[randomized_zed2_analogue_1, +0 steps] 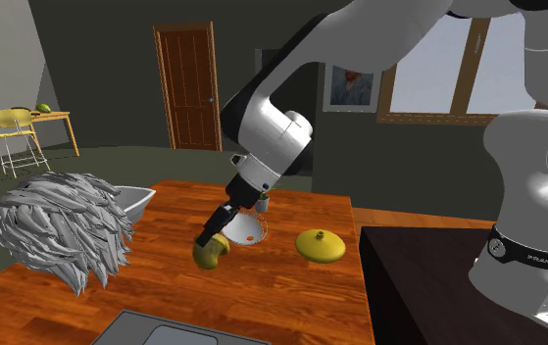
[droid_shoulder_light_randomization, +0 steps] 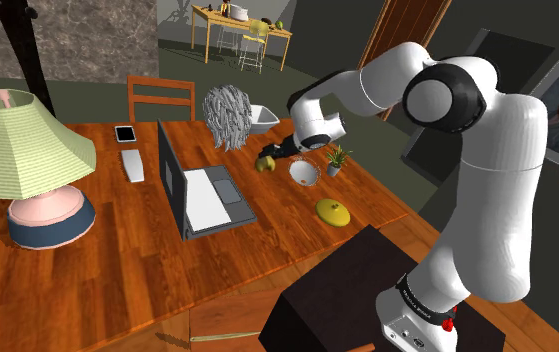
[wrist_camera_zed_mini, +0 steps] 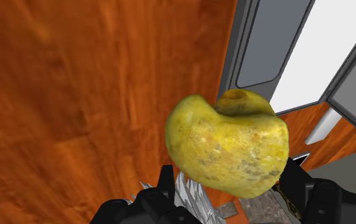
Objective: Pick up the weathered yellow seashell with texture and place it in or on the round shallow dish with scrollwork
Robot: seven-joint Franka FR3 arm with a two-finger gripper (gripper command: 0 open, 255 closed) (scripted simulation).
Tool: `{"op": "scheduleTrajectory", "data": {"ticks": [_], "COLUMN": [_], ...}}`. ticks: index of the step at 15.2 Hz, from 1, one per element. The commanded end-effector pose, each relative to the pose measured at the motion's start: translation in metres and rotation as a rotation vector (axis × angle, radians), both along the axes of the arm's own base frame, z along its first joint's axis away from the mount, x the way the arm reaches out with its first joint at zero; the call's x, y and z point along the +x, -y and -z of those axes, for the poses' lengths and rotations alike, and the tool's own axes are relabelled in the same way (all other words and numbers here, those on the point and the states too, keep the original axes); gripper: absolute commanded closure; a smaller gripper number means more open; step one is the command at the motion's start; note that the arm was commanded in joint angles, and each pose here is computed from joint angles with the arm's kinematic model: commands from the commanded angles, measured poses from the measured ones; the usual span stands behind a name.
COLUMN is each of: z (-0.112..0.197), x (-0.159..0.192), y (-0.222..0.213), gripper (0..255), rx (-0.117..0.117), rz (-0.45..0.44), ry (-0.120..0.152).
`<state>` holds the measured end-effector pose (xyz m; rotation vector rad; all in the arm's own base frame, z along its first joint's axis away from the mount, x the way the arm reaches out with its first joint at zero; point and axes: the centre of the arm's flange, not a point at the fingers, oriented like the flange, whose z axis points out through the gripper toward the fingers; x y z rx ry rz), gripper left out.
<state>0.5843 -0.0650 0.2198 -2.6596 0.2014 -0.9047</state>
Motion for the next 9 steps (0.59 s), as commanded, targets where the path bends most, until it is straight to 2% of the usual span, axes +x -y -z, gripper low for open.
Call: {"op": "scheduleTrajectory", "data": {"ticks": [1, 9], "z": [-0.010, -0.017], "x": [0.000, -0.009], "y": [-0.001, 0.104], "gripper": [255, 255], "rx": [0.000, 0.000], "rz": [0.000, 0.000], "ry": [0.000, 0.000]}}
